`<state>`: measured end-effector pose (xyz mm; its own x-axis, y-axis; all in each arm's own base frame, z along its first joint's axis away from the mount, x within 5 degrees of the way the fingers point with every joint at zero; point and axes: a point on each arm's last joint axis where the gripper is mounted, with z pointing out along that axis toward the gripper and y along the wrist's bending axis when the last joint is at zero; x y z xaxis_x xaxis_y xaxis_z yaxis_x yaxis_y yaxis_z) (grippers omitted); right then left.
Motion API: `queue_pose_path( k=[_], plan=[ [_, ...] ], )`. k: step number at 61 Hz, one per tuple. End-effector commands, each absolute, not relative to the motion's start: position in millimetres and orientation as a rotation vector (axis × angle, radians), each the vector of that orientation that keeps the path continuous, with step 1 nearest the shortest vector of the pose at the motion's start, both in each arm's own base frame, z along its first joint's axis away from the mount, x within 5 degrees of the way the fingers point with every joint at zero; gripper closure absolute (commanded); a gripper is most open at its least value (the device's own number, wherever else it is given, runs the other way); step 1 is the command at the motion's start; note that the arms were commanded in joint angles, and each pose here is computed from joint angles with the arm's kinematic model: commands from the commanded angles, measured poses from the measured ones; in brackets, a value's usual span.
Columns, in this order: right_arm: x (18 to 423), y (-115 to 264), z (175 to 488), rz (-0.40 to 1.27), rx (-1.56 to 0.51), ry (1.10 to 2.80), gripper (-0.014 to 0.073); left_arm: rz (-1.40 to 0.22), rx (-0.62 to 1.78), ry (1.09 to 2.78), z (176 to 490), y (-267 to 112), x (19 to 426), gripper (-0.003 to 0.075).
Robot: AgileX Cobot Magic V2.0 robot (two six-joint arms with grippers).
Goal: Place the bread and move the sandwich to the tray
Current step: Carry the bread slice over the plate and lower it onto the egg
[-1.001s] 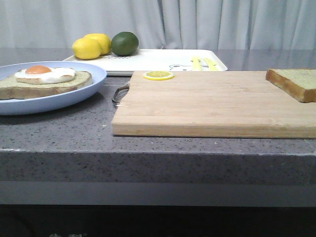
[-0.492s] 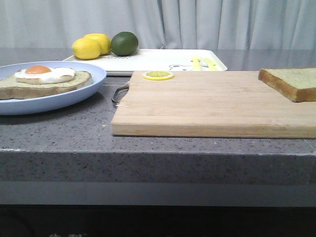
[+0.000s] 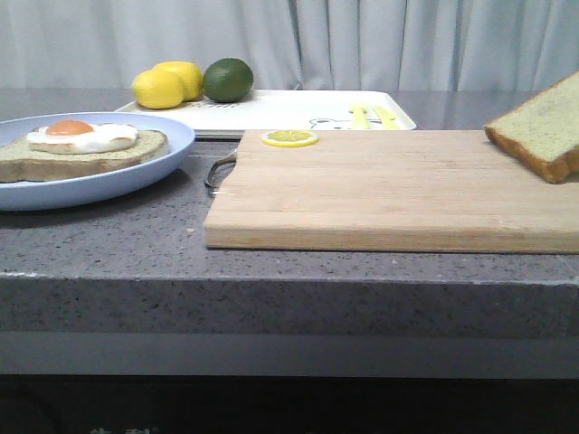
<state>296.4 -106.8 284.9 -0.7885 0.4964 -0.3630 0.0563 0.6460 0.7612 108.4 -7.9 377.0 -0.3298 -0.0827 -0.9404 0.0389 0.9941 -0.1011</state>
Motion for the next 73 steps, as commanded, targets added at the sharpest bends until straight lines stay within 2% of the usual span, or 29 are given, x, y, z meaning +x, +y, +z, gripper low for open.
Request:
queue_pose_path(
  k=[1, 11, 17, 34, 53, 73],
  plan=[
    [282.0, -87.1, 328.2, 1.217, 0.315, 2.186, 0.0659, -0.127, -0.033, 1.796, 392.3, -7.7, 110.8, 0.0209],
    [274.6, -65.5, 359.5, 1.291, 0.257, 2.041, 0.0664, -0.127, -0.033, 1.796, 392.3, -7.7, 110.8, 0.0209],
    [273.2, -40.0, 373.9, 1.368, 0.170, 1.986, 0.0664, -0.127, -0.033, 1.796, 392.3, -7.7, 110.8, 0.0209],
    [276.1, 75.3, 392.9, 1.703, -0.077, 1.879, 0.0664, -0.128, -0.033, 1.779, 393.8, -7.7, 111.1, 0.0209],
    [266.9, 183.4, 389.9, 1.737, 0.057, 1.842, 0.0664, -0.128, -0.033, 1.779, 393.8, -7.7, 111.1, 0.0209],
    [285.0, 249.8, 375.9, 1.732, 0.089, 1.883, 0.0664, -0.128, -0.033, 1.776, 394.1, -7.7, 111.2, 0.0209]
  ],
)
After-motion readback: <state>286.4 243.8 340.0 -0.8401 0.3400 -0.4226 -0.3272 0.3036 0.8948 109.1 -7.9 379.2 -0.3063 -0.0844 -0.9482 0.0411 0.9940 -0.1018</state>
